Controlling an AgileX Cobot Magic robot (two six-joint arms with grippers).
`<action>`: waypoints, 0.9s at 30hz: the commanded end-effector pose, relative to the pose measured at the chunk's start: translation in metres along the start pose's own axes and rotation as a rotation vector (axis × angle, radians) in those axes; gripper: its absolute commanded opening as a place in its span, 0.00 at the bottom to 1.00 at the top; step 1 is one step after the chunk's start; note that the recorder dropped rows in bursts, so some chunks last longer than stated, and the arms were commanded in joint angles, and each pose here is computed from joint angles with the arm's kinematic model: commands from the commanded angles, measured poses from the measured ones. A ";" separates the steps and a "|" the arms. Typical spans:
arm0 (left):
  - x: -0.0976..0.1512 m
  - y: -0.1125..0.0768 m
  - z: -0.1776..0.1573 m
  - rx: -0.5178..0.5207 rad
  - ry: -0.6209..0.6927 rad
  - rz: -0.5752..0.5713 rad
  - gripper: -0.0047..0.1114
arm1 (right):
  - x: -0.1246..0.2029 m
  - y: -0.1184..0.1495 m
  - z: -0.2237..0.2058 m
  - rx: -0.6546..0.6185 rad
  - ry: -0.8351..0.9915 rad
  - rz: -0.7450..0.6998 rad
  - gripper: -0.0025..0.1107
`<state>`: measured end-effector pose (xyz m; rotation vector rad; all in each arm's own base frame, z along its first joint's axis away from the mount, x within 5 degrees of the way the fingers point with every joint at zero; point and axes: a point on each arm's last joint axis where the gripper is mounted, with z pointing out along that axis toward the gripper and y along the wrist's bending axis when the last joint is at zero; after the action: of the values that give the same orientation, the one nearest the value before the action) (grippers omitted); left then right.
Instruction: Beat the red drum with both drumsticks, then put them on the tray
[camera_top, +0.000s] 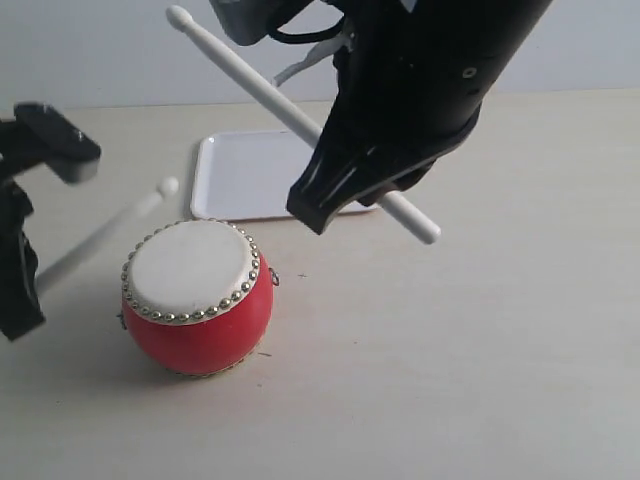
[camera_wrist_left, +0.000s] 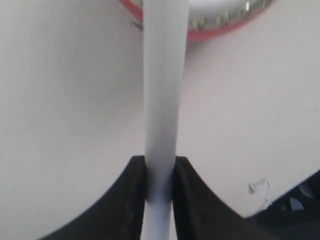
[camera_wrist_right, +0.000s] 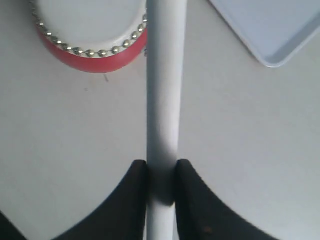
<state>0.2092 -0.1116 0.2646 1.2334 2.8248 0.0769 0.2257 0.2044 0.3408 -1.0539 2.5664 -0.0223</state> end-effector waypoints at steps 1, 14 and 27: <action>-0.011 0.009 -0.053 -0.086 -0.192 -0.019 0.04 | -0.002 -0.013 -0.004 0.146 -0.023 0.000 0.02; -0.102 0.041 -0.072 -0.095 -0.398 -0.172 0.04 | -0.023 -0.070 0.019 0.195 -0.089 0.194 0.02; -0.192 0.090 -0.004 -0.029 -0.377 -0.303 0.04 | -0.081 -0.109 0.112 0.099 -0.040 0.266 0.02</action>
<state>0.3874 -0.1900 0.2942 0.7854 2.6073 -0.0587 0.3728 0.1870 0.2961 -0.6534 2.6293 -0.0656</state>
